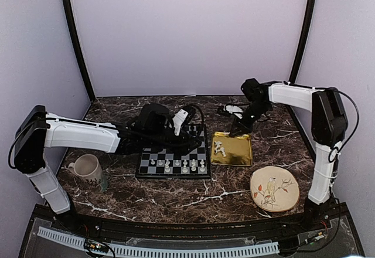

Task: Set up the chess pieces on the board
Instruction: Pick up the bishop from the storage box, then pass from the right arm to the left

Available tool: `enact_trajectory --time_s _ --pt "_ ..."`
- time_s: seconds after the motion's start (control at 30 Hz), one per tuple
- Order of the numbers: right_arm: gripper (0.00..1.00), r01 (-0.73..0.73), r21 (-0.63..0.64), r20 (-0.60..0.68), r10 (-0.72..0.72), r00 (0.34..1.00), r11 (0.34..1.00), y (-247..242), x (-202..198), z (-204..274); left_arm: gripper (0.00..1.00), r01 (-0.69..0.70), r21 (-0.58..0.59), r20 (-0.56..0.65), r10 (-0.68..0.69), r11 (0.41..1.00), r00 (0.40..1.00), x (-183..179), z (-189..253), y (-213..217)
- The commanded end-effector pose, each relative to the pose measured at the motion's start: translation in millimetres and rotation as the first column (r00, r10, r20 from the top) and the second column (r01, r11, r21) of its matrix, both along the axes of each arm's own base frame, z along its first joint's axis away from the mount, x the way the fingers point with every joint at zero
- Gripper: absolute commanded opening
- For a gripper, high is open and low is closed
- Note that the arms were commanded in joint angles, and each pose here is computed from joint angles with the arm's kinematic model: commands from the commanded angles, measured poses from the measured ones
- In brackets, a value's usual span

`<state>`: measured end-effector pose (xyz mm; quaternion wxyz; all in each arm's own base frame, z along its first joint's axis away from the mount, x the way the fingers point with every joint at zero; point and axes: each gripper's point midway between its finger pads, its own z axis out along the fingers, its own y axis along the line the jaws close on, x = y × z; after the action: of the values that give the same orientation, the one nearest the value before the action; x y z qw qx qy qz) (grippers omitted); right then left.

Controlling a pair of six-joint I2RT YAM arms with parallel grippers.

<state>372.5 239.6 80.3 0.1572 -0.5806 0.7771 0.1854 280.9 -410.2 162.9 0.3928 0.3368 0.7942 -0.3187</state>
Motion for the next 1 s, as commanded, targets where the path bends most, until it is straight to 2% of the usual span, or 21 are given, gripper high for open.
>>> enact_trajectory --time_s 0.0,0.07,0.17,0.37,0.5,0.7,0.97 --pt "0.14 0.086 0.271 -0.030 -0.081 0.996 0.959 24 -9 67 0.41 -0.067 -0.243 -0.082 0.048 0.968 0.995 22 35 1" --pt "0.14 0.103 0.348 -0.070 -0.084 0.994 0.932 31 -18 83 0.42 -0.087 -0.343 -0.126 0.046 0.935 0.991 32 42 -1" --pt "0.14 0.141 0.433 -0.137 -0.089 0.987 0.891 41 -24 100 0.43 -0.125 -0.422 -0.125 0.079 0.898 0.989 45 48 -6" --pt "0.14 0.173 0.469 -0.218 -0.076 0.973 0.866 52 -28 103 0.44 -0.115 -0.548 -0.174 0.021 0.829 0.985 57 60 -29" --pt "0.14 0.163 0.473 -0.232 -0.056 0.971 0.866 56 -34 101 0.44 -0.142 -0.565 -0.246 -0.001 0.812 0.969 65 52 -43" --pt "0.14 0.155 0.472 -0.235 -0.046 0.971 0.868 59 -38 101 0.43 -0.141 -0.583 -0.284 -0.038 0.800 0.958 69 50 -55" --pt "0.15 0.146 0.472 -0.239 -0.033 0.970 0.869 65 -41 100 0.34 -0.137 -0.595 -0.327 -0.082 0.792 0.941 70 43 -66"
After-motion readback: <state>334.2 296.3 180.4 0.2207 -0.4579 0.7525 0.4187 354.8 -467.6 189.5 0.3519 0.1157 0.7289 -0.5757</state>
